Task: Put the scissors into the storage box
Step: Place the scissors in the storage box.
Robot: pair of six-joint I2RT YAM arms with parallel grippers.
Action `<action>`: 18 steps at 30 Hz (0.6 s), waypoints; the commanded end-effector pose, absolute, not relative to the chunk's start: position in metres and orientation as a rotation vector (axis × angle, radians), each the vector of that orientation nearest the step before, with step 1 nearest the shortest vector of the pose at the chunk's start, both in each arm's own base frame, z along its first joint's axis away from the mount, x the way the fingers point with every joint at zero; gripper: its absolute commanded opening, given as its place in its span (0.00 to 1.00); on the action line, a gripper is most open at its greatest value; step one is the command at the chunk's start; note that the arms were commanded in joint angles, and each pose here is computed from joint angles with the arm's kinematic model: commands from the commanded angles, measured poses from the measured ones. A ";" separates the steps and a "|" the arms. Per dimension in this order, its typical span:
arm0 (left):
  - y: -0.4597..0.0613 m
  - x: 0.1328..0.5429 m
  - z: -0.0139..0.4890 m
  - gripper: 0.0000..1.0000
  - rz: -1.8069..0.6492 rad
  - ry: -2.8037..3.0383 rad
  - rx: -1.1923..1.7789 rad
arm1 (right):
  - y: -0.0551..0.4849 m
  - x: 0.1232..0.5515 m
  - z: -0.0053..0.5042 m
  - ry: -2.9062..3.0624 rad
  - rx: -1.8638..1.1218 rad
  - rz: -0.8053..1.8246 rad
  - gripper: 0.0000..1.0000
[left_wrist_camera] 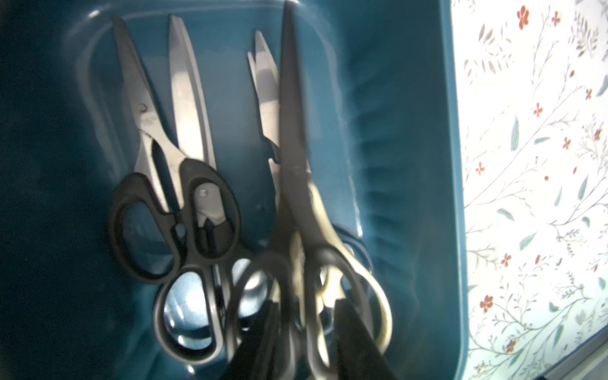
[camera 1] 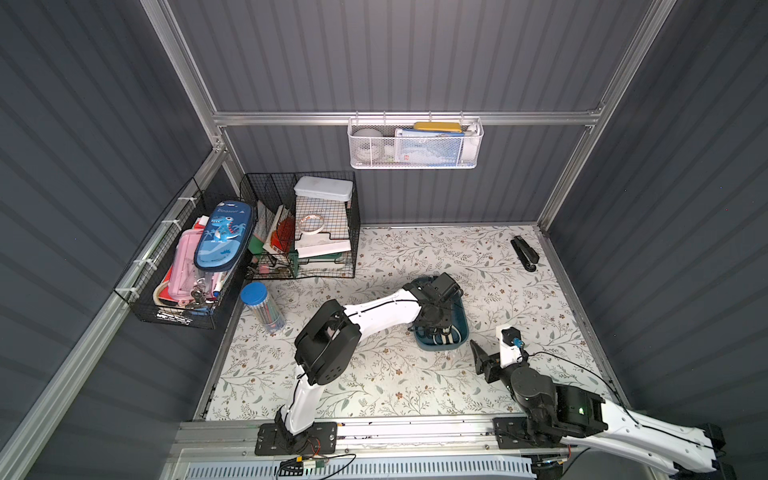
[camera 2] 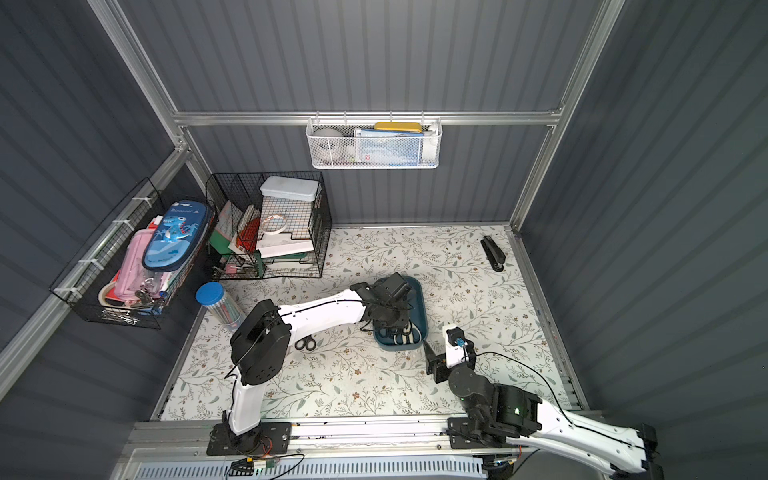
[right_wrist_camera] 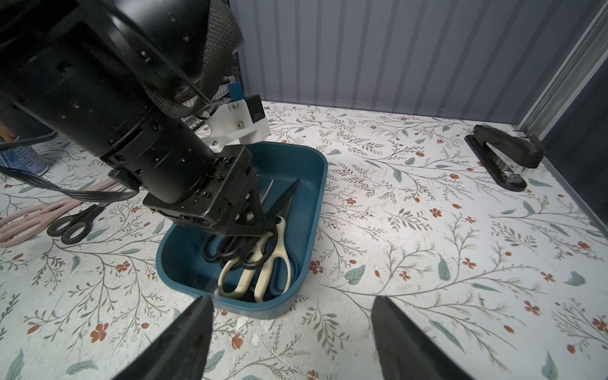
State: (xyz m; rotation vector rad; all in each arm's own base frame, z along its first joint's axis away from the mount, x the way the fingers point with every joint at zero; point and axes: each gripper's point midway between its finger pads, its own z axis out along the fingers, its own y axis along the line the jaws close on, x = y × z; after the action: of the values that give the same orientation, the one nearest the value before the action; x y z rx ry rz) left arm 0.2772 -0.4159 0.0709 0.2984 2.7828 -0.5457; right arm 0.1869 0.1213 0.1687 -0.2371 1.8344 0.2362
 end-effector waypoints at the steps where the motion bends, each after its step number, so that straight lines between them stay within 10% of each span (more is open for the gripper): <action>1: -0.421 0.289 0.109 0.42 -0.584 2.669 0.308 | 0.123 0.187 0.171 1.826 -0.235 0.245 0.80; 3: -0.417 0.288 0.131 0.58 -0.622 2.639 0.290 | 0.123 0.187 0.170 1.826 -0.237 0.245 0.80; 10: -0.354 0.311 0.196 0.63 -0.389 2.473 0.263 | 0.134 0.185 0.168 1.832 -0.295 0.274 0.80; 18: -0.198 0.315 0.154 0.56 -0.165 2.611 0.077 | 0.224 0.161 0.178 1.893 -0.588 0.598 0.80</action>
State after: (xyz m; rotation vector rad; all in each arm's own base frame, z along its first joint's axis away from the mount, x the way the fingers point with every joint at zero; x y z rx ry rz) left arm 0.3335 -0.2465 0.1889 0.0495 2.4898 -0.3319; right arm 0.1765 0.1731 0.1523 -0.4819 1.9157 0.3441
